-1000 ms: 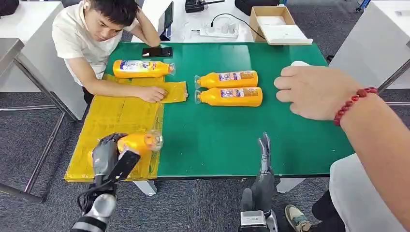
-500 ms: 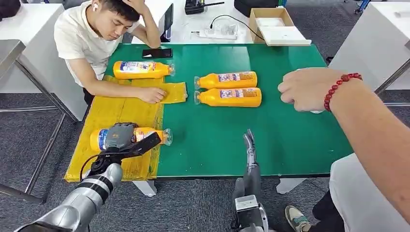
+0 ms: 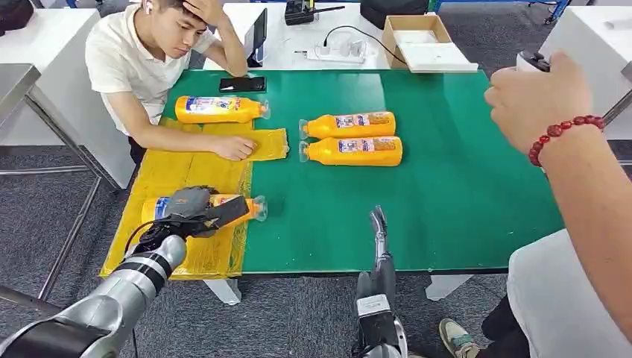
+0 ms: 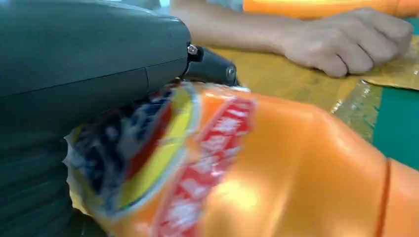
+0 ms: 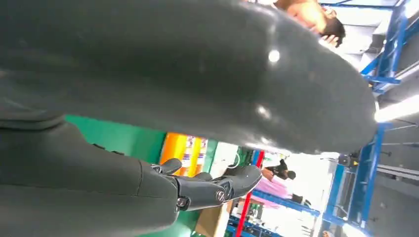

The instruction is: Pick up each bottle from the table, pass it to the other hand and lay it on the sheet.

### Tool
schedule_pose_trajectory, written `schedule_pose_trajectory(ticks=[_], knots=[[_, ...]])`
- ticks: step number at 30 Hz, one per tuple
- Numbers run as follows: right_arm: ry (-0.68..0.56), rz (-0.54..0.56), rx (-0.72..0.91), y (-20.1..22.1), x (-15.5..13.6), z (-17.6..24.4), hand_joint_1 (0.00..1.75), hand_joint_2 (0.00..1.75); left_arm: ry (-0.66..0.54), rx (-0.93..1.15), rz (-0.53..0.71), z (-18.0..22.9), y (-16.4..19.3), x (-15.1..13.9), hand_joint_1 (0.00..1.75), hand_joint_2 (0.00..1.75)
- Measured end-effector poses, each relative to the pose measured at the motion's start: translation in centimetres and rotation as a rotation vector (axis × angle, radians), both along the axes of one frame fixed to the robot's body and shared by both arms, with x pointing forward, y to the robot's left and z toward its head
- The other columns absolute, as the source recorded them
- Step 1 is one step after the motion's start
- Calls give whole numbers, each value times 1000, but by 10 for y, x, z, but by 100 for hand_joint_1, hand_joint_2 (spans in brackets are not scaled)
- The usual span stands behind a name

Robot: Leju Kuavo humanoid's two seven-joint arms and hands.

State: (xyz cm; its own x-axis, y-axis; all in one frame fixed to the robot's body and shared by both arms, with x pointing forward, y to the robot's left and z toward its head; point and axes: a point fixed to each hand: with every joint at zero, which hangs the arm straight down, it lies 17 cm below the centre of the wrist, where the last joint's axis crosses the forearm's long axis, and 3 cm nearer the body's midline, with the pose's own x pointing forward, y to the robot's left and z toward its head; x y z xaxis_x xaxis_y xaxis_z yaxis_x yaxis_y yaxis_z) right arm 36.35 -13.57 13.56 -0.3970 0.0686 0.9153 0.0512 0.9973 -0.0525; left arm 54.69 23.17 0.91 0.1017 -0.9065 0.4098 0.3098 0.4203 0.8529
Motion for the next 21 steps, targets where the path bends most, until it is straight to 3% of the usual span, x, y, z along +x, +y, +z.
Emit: schedule_pose_trajectory(ticks=[4, 8, 21], knots=[[15, -5, 3, -3, 0, -7, 0, 0, 38, -314, -80, 3, -32, -8, 0, 175], [21, -3, 8, -3, 0, -12, 0, 0, -3, -659, -113, 23, -62, -21, 0, 175], [41, -45, -1, -15, -2, -21, 0, 0, -234, -812, -41, 56, -79, -53, 0, 175]])
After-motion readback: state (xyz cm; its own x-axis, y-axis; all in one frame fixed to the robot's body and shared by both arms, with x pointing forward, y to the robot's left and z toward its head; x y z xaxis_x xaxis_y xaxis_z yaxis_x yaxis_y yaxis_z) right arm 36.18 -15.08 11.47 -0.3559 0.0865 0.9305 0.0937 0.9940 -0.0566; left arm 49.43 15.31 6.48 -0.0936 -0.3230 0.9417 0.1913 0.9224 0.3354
